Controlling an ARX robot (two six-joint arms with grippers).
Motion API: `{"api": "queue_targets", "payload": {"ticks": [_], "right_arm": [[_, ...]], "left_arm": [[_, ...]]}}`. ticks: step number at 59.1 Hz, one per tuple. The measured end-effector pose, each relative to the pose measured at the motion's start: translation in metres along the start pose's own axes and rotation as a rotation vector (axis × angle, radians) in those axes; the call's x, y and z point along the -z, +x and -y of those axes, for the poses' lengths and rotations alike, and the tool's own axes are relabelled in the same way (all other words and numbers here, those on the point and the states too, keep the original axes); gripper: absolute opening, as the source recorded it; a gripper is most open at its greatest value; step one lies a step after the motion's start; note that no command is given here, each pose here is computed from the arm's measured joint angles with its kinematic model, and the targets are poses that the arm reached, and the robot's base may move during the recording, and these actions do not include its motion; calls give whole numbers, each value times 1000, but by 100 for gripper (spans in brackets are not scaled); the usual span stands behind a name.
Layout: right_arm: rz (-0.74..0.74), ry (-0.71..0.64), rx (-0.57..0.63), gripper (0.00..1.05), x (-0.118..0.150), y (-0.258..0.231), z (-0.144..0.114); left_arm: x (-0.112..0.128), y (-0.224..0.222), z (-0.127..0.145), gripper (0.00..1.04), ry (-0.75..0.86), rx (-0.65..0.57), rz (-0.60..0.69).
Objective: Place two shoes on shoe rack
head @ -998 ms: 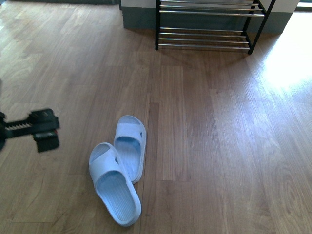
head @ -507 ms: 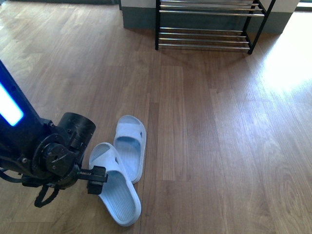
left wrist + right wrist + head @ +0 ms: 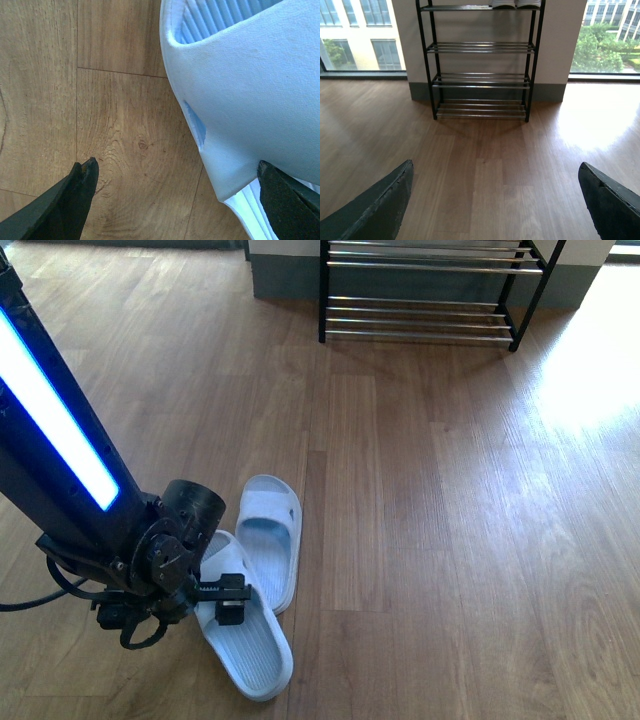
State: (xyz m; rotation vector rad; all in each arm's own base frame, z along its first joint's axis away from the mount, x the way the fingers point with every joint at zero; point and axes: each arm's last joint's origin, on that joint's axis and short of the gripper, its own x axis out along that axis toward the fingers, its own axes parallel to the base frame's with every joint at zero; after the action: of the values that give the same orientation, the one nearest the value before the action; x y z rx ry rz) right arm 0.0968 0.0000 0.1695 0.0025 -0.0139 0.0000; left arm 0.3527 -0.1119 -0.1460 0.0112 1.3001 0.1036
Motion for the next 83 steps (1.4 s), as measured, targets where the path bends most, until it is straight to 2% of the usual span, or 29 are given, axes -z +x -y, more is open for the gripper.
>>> {"api": "queue_targets", "payload": {"ticks": [23,35,58,83], "right_arm": [[0,0,0,96,0,0,0],[0,0,0,96,0,0,0],[0,0,0,96,0,0,0],[0,0,0,96,0,0,0]], "left_arm": [[3,1,4,95,-54,61,-53],[4,-12,6,95,-51,144,-81],[2,-30,8,95,-78,201,-104],[9,-20,18,95,-83,192,-119]]}}
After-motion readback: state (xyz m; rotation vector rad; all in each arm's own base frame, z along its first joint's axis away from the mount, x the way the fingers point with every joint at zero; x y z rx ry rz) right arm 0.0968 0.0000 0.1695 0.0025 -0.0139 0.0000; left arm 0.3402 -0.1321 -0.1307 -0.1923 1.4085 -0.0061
